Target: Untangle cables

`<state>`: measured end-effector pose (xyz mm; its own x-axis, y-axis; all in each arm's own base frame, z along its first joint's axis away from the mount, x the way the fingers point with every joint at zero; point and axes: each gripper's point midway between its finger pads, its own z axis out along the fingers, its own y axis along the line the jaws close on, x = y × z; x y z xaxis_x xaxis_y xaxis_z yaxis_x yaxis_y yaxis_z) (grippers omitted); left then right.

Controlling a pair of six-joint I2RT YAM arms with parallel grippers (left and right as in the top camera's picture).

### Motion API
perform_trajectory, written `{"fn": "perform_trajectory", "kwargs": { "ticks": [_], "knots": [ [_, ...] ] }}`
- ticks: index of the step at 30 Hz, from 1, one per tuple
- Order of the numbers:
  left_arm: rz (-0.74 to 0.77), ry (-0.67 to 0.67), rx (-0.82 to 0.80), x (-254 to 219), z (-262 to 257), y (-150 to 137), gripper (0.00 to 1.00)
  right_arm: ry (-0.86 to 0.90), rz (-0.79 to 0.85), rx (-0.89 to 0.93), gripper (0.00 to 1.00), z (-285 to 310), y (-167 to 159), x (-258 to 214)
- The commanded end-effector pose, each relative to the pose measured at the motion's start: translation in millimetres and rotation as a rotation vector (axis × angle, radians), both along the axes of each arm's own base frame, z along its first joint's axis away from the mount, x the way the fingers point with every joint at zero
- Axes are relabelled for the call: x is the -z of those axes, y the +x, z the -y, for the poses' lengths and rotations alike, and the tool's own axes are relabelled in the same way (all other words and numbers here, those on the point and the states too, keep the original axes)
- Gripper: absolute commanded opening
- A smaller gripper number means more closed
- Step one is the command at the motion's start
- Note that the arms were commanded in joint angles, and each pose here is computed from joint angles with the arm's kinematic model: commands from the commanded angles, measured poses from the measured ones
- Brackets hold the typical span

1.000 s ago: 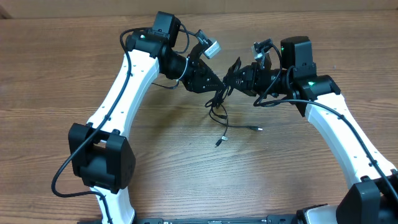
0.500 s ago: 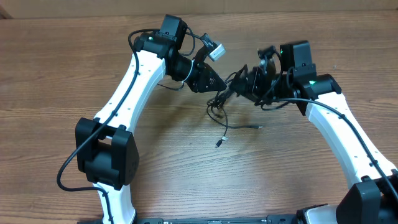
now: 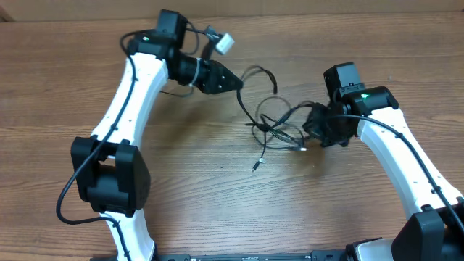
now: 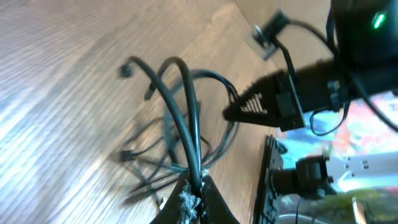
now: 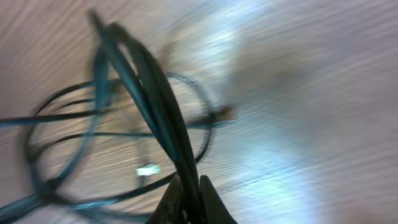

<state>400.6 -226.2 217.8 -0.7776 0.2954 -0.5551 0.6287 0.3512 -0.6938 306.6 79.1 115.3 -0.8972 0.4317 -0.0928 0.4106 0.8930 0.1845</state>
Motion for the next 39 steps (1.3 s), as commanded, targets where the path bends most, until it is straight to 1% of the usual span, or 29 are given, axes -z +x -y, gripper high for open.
{"fn": "perform_trajectory", "kwargs": {
  "ticks": [1, 2, 3, 4, 5, 7, 9, 11, 13, 14, 15, 16, 17, 18, 21, 22, 25, 26, 27, 28, 29, 30, 32, 34, 37, 39],
  "knots": [
    [0.056, -0.019, -0.121, -54.1, -27.8, 15.0, 0.04, -0.163, 0.023, 0.096, 0.04, 40.5, 5.3, -2.0],
    [0.027, 0.053, -0.216, -53.5, -41.0, 22.1, 0.04, -0.156, 0.023, 0.111, 0.04, 41.5, 6.0, -2.0],
    [-0.012, 0.188, -0.361, -44.8, -62.5, 29.8, 0.04, -0.134, 0.029, 0.119, 0.04, 39.8, 8.2, -2.3],
    [-0.021, 0.283, -0.445, -38.6, -78.4, 32.1, 0.04, -0.126, 0.032, 0.119, 0.04, 38.6, 9.1, -2.4],
    [-0.030, 0.407, -0.546, -31.1, -100.4, 32.4, 0.04, -0.101, 0.040, 0.116, 0.04, 34.5, 11.7, -2.9],
    [-0.066, 0.558, -0.666, -23.0, -126.9, 24.6, 0.04, -0.051, 0.058, 0.088, 0.04, 24.9, 16.7, -4.4],
    [-0.120, 0.599, -0.673, -17.3, -129.8, 12.4, 0.04, 0.034, 0.098, -0.006, 0.04, 7.0, 25.0, -8.6],
    [-0.183, 0.627, -0.639, -8.7, -126.1, -2.9, 0.04, 0.218, 0.183, -0.172, 0.04, -30.5, 37.2, -24.1],
    [-0.228, 0.659, -0.599, -2.9, -122.2, -17.5, 0.05, 0.382, 0.275, -0.286, 0.04, -60.6, 47.5, -51.2],
    [-0.230, 0.670, -0.575, -1.8, -120.3, -22.1, 0.04, 0.424, 0.301, -0.310, 0.04, -67.9, 50.1, -60.8],
    [-0.221, 0.685, -0.533, -0.7, -116.2, -28.0, 0.05, 0.501, 0.350, -0.356, 0.04, -80.6, 54.4, -80.8],
    [-0.195, 0.692, -0.495, -0.5, -111.6, -29.9, 0.09, 0.586, 0.415, -0.420, 0.04, -94.1, 58.2, -107.5],
    [-0.161, 0.690, -0.473, -1.4, -109.1, -27.2, 0.14, 0.609, 0.443, -0.436, 0.04, -97.7, 60.8, -121.2],
    [-0.118, 0.684, -0.458, -3.2, -107.7, -21.5, 0.25, 0.615, 0.468, -0.432, 0.04, -98.6, 64.8, -137.8],
    [-0.021, 0.644, -0.449, -18.8, -103.9, -7.5, 0.28, 0.625, 0.520, -0.437, 0.04, -100.2, 69.4, -171.4],
    [0.026, 0.605, -0.434, -33.2, -99.2, -3.0, 0.31, 0.638, 0.546, -0.454, 0.04, -102.7, 69.1, -186.9],
    [0.123, 0.505, -0.390, -67.9, -84.9, 0.9, 0.33, 0.646, 0.577, -0.446, 0.04, -102.7, 68.7, -213.8],
    [0.154, 0.457, -0.371, -81.8, -78.1, 0.8, 0.35, 0.649, 0.583, -0.443, 0.04, -102.7, 68.1, -220.3],
    [0.173, 0.407, -0.355, -94.3, -71.0, 0.1, 0.42, 0.652, 0.586, -0.435, 0.04, -102.4, 67.6, -226.3],
    [0.193, 0.334, -0.324, -107.6, -60.1, -1.6, 0.47, 0.657, 0.589, -0.424, 0.04, -102.0, 65.9, -235.5],
    [0.202, 0.301, -0.308, -112.7, -54.5, -2.0, 0.47, 0.660, 0.589, -0.418, 0.04, -101.8, 64.6, -240.3],
    [0.219, 0.246, -0.277, -119.7, -44.0, -2.5, 0.54, 0.661, 0.595, -0.419, 0.04, -101.4, 62.0, -248.5],
    [0.221, 0.212, -0.248, -121.2, -34.3, -3.6, 0.58, 0.659, 0.599, -0.421, 0.04, -100.5, 57.2, -259.0],
    [0.215, 0.209, -0.225, -117.9, -26.3, -6.1, 0.56, 0.639, 0.607, -0.431, 0.04, -98.3, 53.7, -264.2],
    [0.202, 0.227, -0.147, -103.2, -7.7, -15.7, 0.56, 0.556, 0.582, -0.381, 0.04, -86.5, 54.8, -255.3],
    [0.168, 0.235, -0.092, -87.2, 12.0, -24.2, 0.59, 0.527, 0.554, -0.358, 0.04, -81.9, 53.6, -247.4]
  ]
}}
